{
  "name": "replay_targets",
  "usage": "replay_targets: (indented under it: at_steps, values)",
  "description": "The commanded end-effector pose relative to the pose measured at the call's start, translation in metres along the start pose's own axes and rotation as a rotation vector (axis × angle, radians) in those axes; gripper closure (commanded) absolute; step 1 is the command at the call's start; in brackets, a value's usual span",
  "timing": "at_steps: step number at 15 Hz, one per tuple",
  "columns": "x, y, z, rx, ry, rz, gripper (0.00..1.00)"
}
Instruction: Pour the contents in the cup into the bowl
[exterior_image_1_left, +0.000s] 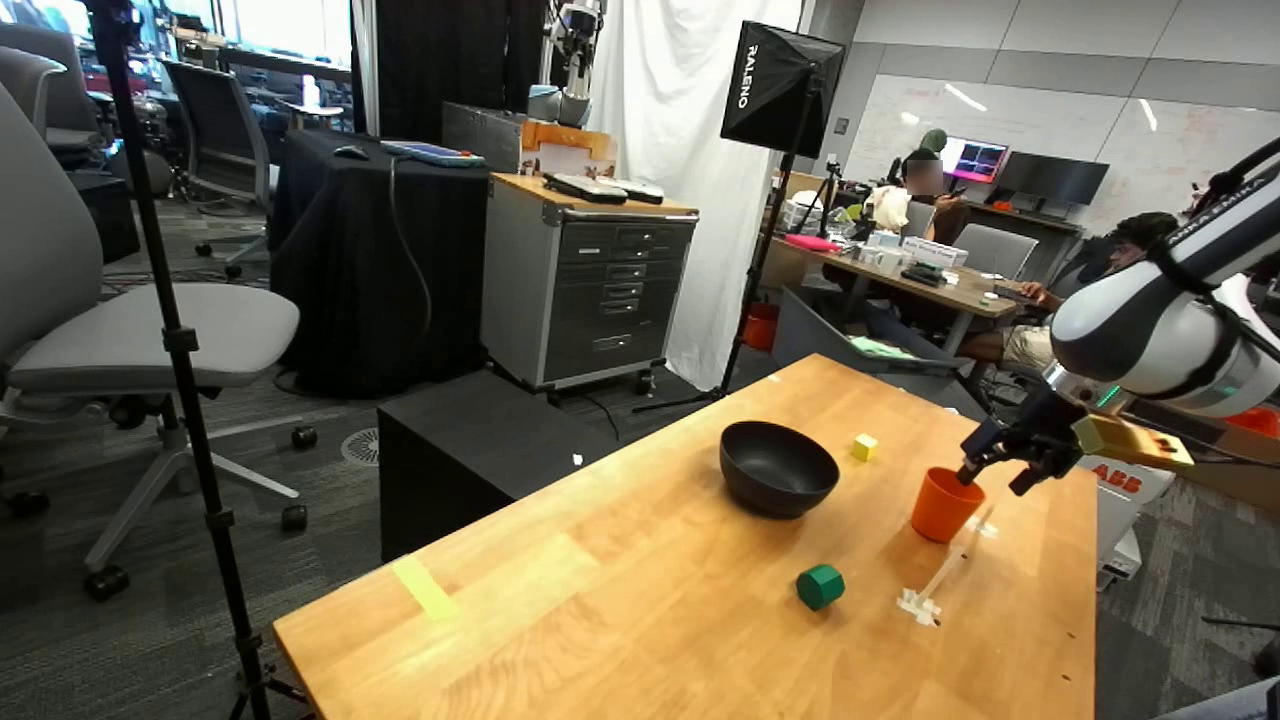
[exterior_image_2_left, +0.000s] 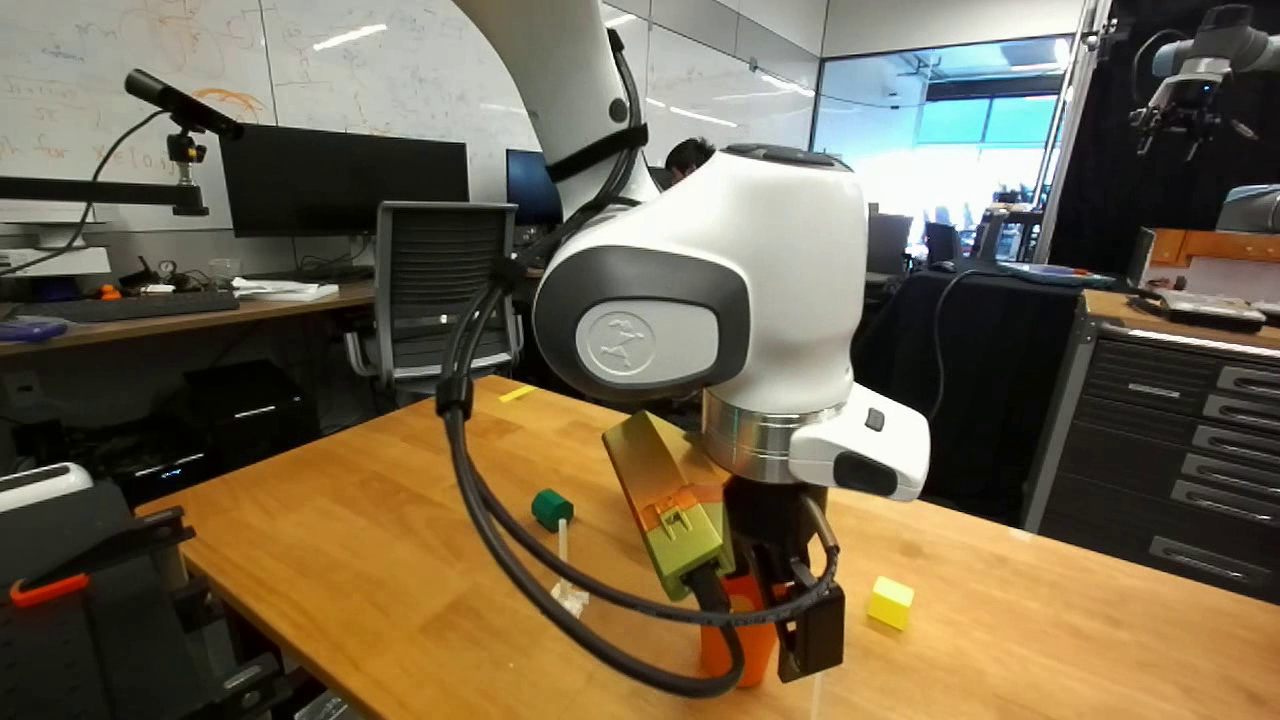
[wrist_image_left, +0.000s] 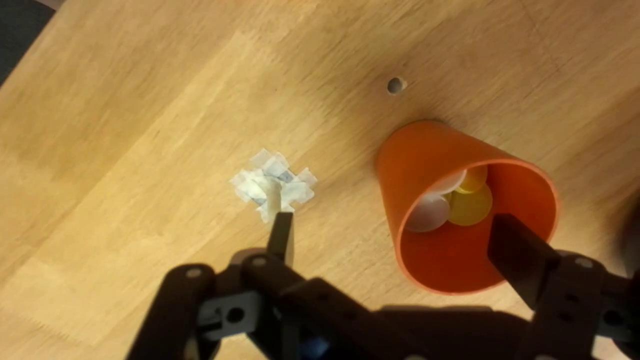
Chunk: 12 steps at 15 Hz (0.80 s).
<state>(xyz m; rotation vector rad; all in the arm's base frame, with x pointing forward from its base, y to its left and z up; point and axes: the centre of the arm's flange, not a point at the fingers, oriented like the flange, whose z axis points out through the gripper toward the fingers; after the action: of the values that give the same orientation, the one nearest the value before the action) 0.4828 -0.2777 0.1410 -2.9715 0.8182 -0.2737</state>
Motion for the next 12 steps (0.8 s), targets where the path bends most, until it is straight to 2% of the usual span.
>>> replay_targets:
  at_steps: [1, 3, 4, 5, 7, 8, 12]
  values:
    - [0.004, 0.002, 0.011, 0.027, 0.018, 0.008, 0.0]
    - [0.004, 0.002, 0.015, 0.035, 0.012, 0.011, 0.01]
    - [0.003, 0.002, 0.017, 0.039, 0.01, 0.013, 0.09]
    - [0.002, 0.002, 0.019, 0.044, 0.007, 0.015, 0.26]
    - [0.002, 0.001, 0.022, 0.049, 0.005, 0.02, 0.37]
    - [0.001, 0.001, 0.024, 0.054, 0.004, 0.023, 0.48]
    - [0.001, -0.002, 0.027, 0.076, 0.01, 0.038, 0.79]
